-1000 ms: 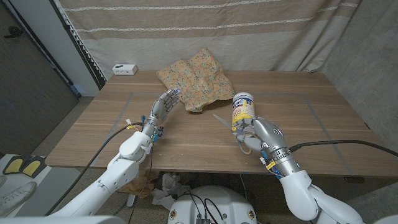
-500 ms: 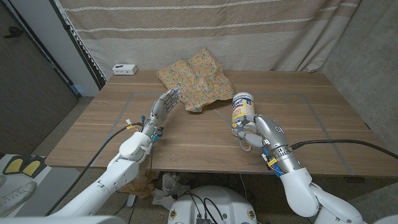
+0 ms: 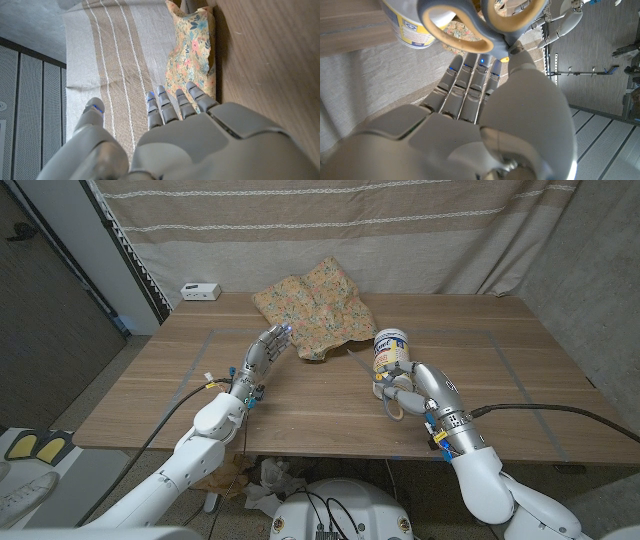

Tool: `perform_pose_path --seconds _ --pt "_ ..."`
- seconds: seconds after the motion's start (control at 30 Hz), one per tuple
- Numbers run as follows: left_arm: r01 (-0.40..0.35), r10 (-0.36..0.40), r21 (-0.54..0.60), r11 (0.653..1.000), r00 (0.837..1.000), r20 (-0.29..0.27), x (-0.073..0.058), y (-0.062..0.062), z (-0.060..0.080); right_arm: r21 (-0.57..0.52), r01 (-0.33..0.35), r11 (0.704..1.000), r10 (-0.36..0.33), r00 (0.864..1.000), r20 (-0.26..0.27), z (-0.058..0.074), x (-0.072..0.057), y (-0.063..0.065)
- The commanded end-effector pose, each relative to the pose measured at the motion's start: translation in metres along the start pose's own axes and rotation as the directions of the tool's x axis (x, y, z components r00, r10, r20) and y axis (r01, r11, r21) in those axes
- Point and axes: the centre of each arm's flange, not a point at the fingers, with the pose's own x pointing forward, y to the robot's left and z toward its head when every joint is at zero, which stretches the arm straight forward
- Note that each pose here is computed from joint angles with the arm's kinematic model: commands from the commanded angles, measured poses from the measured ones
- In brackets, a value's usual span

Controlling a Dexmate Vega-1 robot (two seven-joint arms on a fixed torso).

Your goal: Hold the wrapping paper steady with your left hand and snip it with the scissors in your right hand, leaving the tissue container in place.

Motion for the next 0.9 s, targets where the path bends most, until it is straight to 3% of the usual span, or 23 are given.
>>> perform_pose_path --seconds 0.03,0.6,0.7,0.9 --pt "0.034 -0.034 0.001 0.999 0.999 -0.006 0.003 -0.005 -0.001 0.089 0.025 0.996 -0.024 1.0 -0.007 -0.005 0.005 -0.004" --pt "0.146 -0.142 -0.093 0.985 0.988 0.056 0.01 -0.035 0.003 0.207 0.064 0.976 -0.064 0.998 -0.006 -0.013 0.017 -0.007" --pt "0.16 -0.147 -0.155 0.975 0.985 0.095 0.011 -0.041 0.002 0.228 0.082 0.97 -0.082 0.997 -0.01 -0.014 0.018 -0.009" --pt "0.197 -0.174 -0.165 0.966 0.974 0.144 0.012 -0.054 0.005 0.292 0.1 0.951 -0.097 0.995 -0.023 -0.018 0.022 -0.017"
